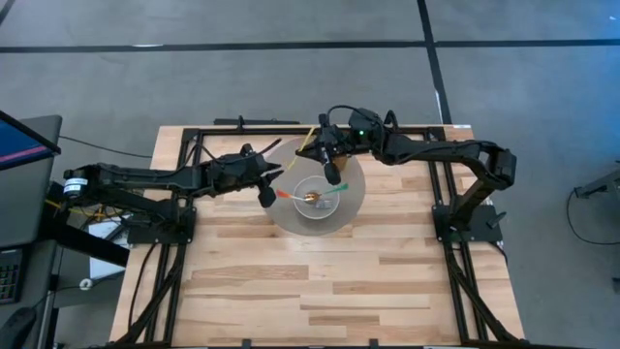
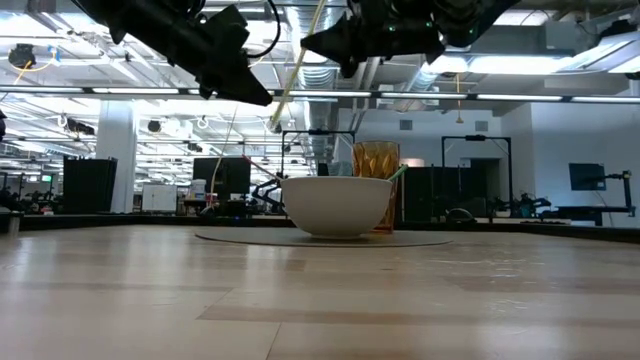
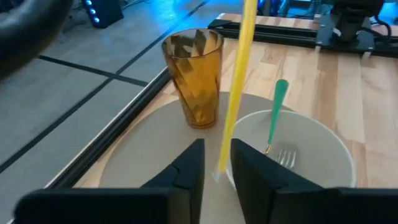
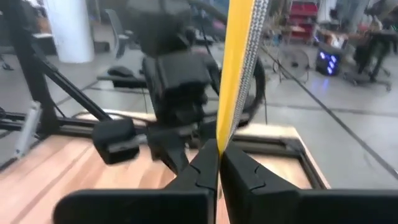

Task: Pick & Place Utensil
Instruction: Put the yellow drinking straw into the yellow cup

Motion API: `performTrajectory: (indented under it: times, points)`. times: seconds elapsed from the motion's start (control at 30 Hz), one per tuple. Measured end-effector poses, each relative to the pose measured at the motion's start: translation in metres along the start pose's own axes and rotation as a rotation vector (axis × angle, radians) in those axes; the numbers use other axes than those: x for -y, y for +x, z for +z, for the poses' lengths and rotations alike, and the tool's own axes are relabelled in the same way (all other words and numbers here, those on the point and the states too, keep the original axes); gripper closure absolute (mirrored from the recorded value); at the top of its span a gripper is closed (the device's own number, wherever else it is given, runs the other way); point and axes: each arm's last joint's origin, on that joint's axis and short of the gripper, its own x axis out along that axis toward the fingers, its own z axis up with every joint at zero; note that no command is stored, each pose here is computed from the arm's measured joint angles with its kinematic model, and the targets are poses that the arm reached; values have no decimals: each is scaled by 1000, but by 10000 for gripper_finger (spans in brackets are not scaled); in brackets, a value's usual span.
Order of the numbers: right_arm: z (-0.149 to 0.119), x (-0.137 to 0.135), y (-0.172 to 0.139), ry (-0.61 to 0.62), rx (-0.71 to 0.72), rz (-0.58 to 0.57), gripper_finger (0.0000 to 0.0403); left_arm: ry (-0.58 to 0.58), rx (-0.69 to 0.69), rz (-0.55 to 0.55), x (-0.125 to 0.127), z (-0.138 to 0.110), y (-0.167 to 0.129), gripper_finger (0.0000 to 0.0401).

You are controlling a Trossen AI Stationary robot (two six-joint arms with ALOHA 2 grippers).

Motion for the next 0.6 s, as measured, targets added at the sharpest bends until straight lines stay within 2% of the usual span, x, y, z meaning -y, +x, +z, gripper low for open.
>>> performTrajectory:
  times: [0.2,0.3,0.43,0.53,0.6]
  points:
    - [-13,5,-3,32,-146,-157,399,0,-1,10,0,0,0,292]
    - [-13,8,-11,44,-201,-196,401,0,0,11,0,0,0,286]
    - [12,5,-33,28,-168,-231,401,0,-1,12,0,0,0,286]
    - [31,-1,-59,-16,-205,-322,402,0,-1,11,0,0,0,288]
    - [39,-5,-77,-41,-267,-424,402,-2,-2,11,0,0,0,288]
